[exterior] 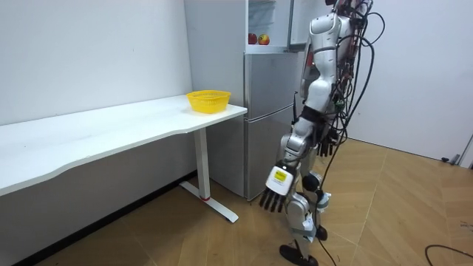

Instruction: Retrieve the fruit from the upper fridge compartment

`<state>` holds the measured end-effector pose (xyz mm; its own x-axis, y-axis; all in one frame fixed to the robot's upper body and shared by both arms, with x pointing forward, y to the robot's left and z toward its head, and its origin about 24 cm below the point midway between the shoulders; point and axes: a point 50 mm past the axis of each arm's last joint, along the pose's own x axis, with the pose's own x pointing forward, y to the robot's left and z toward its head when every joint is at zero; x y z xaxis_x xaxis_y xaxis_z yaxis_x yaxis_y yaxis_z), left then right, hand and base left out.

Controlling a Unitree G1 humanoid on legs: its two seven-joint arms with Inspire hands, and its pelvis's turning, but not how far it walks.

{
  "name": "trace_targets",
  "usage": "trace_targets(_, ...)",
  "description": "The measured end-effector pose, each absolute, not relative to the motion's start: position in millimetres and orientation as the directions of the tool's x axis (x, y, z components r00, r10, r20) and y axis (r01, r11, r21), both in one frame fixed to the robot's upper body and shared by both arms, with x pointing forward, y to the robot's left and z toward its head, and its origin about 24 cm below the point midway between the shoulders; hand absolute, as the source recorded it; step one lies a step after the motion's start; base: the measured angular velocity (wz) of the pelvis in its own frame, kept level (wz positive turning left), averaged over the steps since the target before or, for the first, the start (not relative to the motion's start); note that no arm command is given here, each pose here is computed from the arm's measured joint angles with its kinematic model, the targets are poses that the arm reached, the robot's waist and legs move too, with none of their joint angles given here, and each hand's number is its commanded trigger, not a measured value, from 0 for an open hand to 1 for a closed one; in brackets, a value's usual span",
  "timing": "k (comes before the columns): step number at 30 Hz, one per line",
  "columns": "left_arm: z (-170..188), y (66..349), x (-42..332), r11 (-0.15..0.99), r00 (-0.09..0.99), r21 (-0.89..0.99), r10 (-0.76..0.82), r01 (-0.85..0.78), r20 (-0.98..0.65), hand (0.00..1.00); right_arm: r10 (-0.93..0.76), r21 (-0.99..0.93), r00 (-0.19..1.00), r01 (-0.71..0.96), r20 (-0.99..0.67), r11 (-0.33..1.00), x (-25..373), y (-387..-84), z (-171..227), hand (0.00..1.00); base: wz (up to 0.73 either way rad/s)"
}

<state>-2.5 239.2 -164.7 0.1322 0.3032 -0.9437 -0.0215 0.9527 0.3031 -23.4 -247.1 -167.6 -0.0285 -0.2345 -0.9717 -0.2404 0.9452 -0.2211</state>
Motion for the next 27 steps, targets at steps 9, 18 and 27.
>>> trace_targets(9,-164.4,234.2,21.6,0.944,0.22,0.315,0.287,0.1,-0.932,0.0,-0.396,-0.446,0.293,-0.13,-0.87,0.885,41.9,-253.5,-155.7,0.0,-0.19)
trace_targets(18,-160.1,231.1,35.5,0.937,0.357,0.334,0.278,0.104,-0.892,0.0,-0.367,-0.436,0.767,0.127,-0.527,0.891,114.8,-228.2,-90.6,0.0,-0.1)
trace_targets(27,-159.0,232.4,26.8,0.946,0.39,0.311,0.253,0.091,-0.885,0.0,-0.304,-0.398,0.944,0.23,-0.132,0.888,151.1,-213.8,-12.8,0.0,-0.16)
